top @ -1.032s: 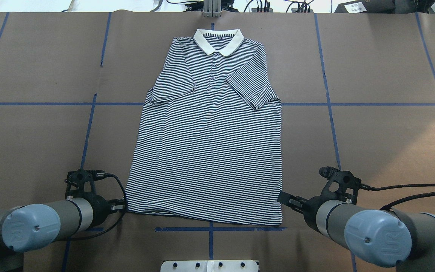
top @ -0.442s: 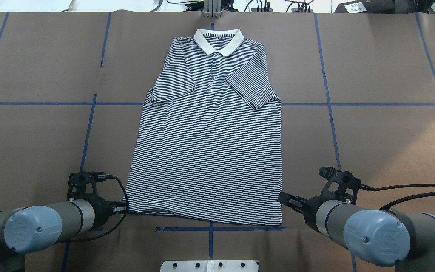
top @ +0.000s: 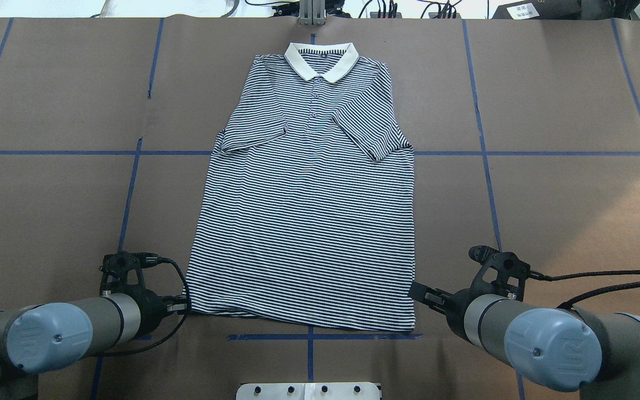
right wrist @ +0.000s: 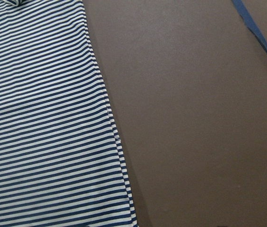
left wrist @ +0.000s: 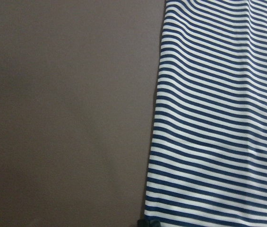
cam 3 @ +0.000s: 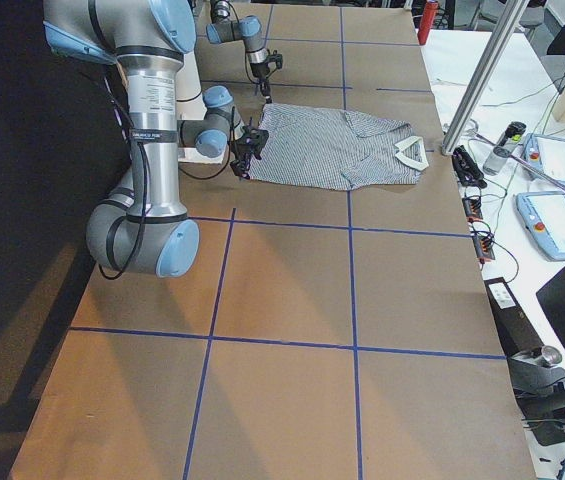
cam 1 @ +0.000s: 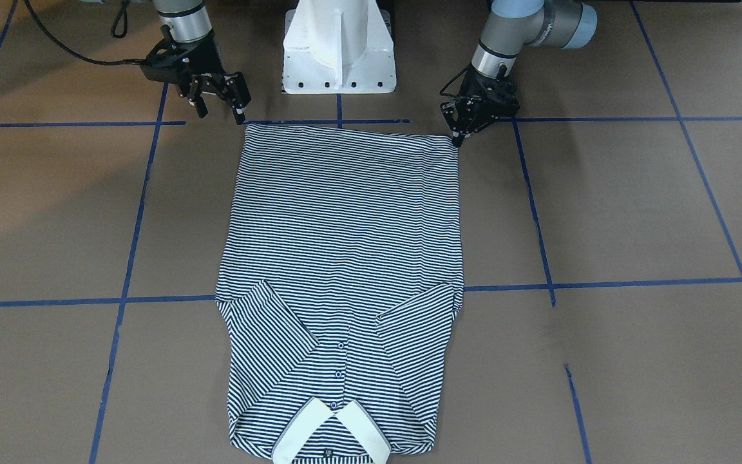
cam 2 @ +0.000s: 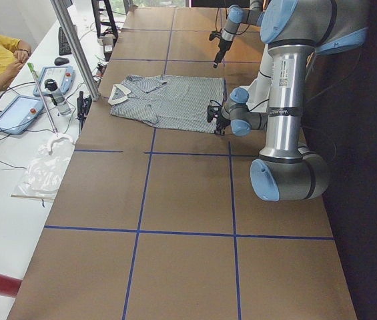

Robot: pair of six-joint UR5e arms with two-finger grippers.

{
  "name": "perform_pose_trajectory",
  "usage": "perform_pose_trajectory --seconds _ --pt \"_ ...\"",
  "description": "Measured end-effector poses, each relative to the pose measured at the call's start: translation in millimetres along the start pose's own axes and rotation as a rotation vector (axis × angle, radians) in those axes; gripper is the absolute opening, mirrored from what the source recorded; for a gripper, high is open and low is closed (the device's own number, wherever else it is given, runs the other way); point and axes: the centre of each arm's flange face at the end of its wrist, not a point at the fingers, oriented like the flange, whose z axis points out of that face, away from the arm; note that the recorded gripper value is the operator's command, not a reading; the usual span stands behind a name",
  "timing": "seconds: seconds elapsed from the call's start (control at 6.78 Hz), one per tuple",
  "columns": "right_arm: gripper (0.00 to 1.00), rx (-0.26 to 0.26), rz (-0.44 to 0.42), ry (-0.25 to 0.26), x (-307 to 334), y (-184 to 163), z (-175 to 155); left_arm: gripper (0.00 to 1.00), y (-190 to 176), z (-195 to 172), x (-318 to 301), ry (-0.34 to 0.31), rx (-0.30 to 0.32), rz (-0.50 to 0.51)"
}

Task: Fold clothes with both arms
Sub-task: 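Lower both grippers to the hem corners nearest the robot, then grasp the hem corners with both grippers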

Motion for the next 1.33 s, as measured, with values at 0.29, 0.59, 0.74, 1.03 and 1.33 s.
perform_pose_trajectory --seconds 0.29,0.59,0.74,1.03,1.33 --pt "0.92 0.0 0.0 0.0 -0.9 0.6 0.9 0.0 -4.4 -15.9 10.0 0.035 -0.001 0.039" --pt "0.79 0.005 -0.003 0.012 -1.0 4.4 12.0 0.0 -7.3 -27.1 16.1 0.06 -0.005 0.073" --pt "0.77 0.021 -0.007 0.015 -7.0 9.2 25.2 0.0 -7.9 -28.7 18.5 0.066 -0.005 0.076" --pt "0.74 0.053 -0.026 0.034 -17.9 25.2 56.3 0.0 -8.6 -30.5 25.2 0.079 -0.001 0.077" --pt "0.54 0.07 -0.049 0.055 -15.0 39.7 64.8 0.0 -8.1 -30.7 27.0 0.082 0.005 0.076"
